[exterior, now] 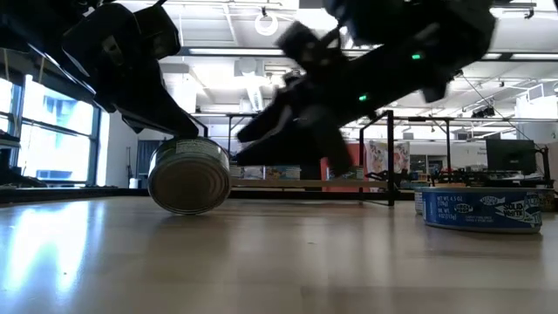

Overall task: Stack canned seafood by type on shelf
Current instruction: Put the green tuna can on the shelf aligned with the other green tuna can

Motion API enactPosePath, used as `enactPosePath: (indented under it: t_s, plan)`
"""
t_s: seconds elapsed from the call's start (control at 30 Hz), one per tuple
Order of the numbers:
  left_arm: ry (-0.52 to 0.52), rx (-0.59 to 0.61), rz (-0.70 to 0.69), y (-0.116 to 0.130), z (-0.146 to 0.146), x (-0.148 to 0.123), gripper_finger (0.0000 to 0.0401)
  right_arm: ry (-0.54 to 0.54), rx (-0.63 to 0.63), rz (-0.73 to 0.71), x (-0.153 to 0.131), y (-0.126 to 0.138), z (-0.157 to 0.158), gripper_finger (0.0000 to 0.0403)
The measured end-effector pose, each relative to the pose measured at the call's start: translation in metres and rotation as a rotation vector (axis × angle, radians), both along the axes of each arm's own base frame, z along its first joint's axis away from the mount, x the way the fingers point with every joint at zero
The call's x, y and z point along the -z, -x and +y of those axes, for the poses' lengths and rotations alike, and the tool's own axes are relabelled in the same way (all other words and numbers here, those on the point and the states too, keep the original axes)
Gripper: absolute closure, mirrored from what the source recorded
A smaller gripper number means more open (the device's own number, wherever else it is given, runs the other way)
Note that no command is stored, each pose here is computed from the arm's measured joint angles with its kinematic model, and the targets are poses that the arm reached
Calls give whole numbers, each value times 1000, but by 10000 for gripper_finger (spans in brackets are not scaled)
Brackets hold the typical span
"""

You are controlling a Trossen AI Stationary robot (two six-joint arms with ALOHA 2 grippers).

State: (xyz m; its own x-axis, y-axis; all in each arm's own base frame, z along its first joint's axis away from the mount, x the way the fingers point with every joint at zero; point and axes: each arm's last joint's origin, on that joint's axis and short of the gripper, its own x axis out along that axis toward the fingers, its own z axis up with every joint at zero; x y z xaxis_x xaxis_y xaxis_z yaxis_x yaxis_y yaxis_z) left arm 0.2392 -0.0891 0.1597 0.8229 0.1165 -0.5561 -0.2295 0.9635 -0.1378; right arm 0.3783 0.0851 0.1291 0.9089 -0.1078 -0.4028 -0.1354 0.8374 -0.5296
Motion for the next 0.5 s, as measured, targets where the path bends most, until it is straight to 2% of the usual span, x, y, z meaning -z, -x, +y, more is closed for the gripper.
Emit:
enactPosePath:
  t_s: [0.1,0.27,0.33,0.47,0.5]
  plan:
    - [0,0,0,0,0,0,401,30,-45,48,2,-21,-1,142]
    - [-5,1,-6,0,0,-1,401,34,-47,137,-1,-43,-1,160]
    - [-16,-15,-13,0,0,-1,401,5,-21,132,-2,-47,0,186]
    - [-50,-44,-29,-1,2,-2,400,-77,48,115,0,-45,-1,283]
    - [-66,-50,-31,-1,2,-2,400,-98,77,113,2,-44,-2,280]
